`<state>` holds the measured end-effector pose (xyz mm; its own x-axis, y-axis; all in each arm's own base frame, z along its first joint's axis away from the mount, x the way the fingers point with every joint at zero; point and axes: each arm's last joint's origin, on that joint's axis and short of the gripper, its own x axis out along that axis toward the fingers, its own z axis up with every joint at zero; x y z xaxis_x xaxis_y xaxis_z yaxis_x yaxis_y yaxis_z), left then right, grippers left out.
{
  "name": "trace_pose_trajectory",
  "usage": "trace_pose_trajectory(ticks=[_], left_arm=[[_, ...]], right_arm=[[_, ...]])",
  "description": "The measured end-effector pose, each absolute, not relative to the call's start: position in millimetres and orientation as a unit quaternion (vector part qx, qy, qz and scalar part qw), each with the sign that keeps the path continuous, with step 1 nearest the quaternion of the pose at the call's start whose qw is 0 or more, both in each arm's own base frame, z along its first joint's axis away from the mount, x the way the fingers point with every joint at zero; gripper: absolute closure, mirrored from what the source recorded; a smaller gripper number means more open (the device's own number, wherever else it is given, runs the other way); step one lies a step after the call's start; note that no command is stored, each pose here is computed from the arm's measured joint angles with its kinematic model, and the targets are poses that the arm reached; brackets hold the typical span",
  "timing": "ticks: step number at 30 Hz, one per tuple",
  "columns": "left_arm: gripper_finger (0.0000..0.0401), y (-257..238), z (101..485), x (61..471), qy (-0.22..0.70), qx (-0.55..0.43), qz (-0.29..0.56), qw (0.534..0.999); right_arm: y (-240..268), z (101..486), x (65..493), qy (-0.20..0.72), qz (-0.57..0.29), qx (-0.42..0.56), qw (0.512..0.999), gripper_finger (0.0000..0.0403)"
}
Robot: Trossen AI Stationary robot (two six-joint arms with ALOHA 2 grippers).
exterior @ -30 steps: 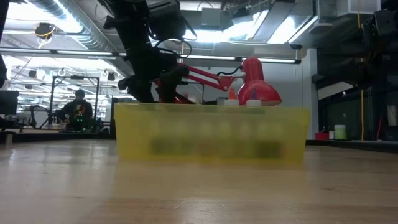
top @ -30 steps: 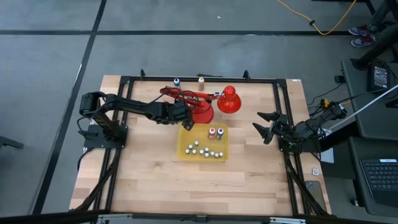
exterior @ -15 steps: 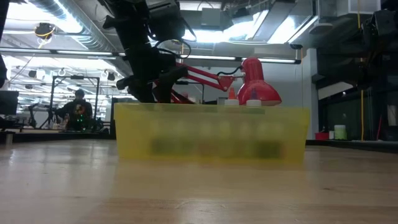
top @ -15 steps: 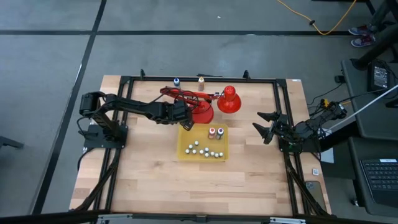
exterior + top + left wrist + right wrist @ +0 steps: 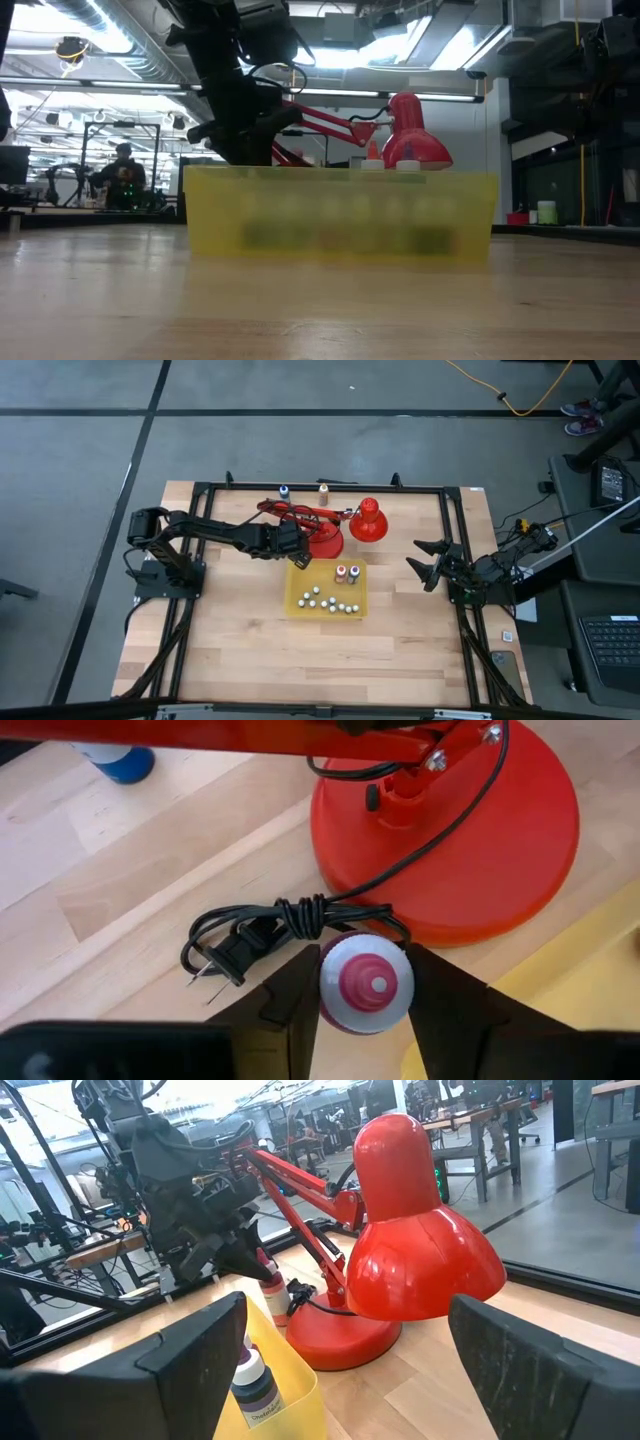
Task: Pick & Place food coloring
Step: Put the big red food bottle into the yellow bin
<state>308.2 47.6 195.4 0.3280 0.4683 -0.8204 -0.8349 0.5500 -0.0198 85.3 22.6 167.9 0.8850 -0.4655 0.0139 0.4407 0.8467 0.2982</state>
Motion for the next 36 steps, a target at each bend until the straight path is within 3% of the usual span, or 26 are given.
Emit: trace_pose_trajectory(ticks=[20, 36], left_arm=[[0.0276, 25, 248, 273, 0.356, -0.213, 0.423, 0.806], [0.0276, -27, 292, 229, 0.358, -0.173, 0.400, 0.826]], right_arm=[[23, 168, 85, -0.043, -0.236, 0.145, 0.960, 0.0056], [23, 168, 85, -0.043, -0.236, 0.145, 0.960, 0.0056]])
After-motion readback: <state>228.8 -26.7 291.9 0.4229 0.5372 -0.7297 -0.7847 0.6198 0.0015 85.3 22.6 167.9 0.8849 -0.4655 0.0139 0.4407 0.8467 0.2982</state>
